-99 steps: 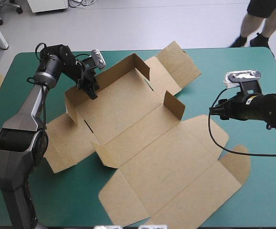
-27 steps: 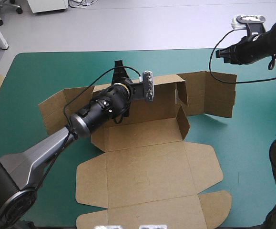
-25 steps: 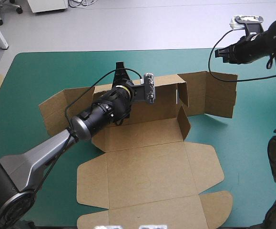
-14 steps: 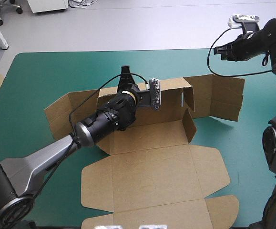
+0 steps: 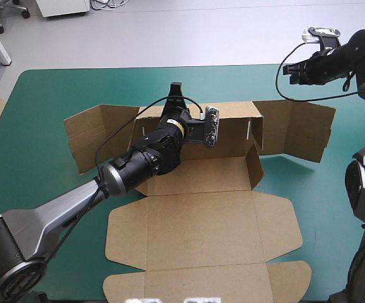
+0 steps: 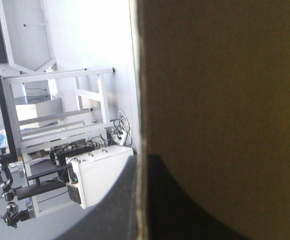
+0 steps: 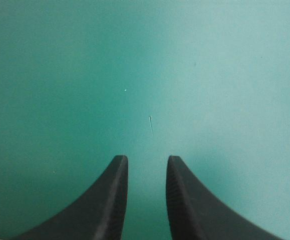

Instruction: Fold the box

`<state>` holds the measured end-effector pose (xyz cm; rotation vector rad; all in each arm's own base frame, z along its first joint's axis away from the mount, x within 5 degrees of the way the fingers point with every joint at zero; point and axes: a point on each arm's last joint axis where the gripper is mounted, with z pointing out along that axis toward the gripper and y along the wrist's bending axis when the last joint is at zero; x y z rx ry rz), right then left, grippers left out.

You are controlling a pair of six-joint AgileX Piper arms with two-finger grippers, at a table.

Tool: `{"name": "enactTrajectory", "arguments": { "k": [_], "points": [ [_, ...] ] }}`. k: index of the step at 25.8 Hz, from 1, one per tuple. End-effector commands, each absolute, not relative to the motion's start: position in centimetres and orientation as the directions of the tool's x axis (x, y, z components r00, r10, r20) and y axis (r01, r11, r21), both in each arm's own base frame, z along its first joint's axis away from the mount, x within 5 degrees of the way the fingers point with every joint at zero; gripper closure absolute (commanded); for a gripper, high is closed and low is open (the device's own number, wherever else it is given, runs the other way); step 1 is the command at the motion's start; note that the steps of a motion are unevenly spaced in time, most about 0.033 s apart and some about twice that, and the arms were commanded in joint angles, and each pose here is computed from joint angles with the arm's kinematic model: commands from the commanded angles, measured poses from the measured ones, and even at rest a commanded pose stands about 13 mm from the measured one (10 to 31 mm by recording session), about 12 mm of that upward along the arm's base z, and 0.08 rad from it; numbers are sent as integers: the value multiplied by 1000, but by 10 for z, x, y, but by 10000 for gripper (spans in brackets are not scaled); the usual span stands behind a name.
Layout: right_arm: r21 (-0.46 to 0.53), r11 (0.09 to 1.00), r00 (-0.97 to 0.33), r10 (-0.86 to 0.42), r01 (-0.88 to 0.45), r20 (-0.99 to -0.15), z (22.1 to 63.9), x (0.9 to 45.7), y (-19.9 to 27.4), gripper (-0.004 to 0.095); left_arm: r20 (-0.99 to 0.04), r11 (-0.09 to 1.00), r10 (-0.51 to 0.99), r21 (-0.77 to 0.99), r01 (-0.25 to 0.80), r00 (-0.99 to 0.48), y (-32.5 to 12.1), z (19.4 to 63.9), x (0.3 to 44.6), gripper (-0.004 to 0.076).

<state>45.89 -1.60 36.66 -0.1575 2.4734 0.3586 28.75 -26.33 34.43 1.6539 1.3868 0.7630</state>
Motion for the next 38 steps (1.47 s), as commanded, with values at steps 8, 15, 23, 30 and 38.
{"name": "enactTrajectory", "arguments": {
  "k": [8, 15, 23, 30, 38],
  "points": [
    [250, 940, -757, -14, -233, -653, 393, 443, -11, 652, -35, -67, 966, 924, 375, 258, -235, 360, 284, 734],
    [323, 904, -755, 0, -281, -656, 392, 443, -3, 652, -95, -21, 953, 927, 374, 288, -237, 360, 280, 734],
    [367, 888, -811, -12, -278, -585, 366, 440, -1, 653, -55, -39, 970, 925, 377, 236, -231, 358, 281, 734],
    [415, 851, -825, -36, -321, -563, 361, 420, 7, 656, -66, -31, 969, 923, 383, 237, -231, 358, 281, 734],
    [439, 819, -825, -71, -369, -561, 366, 378, 15, 656, -110, 6, 970, 902, 431, 216, -234, 351, 282, 734]
  ]
}}
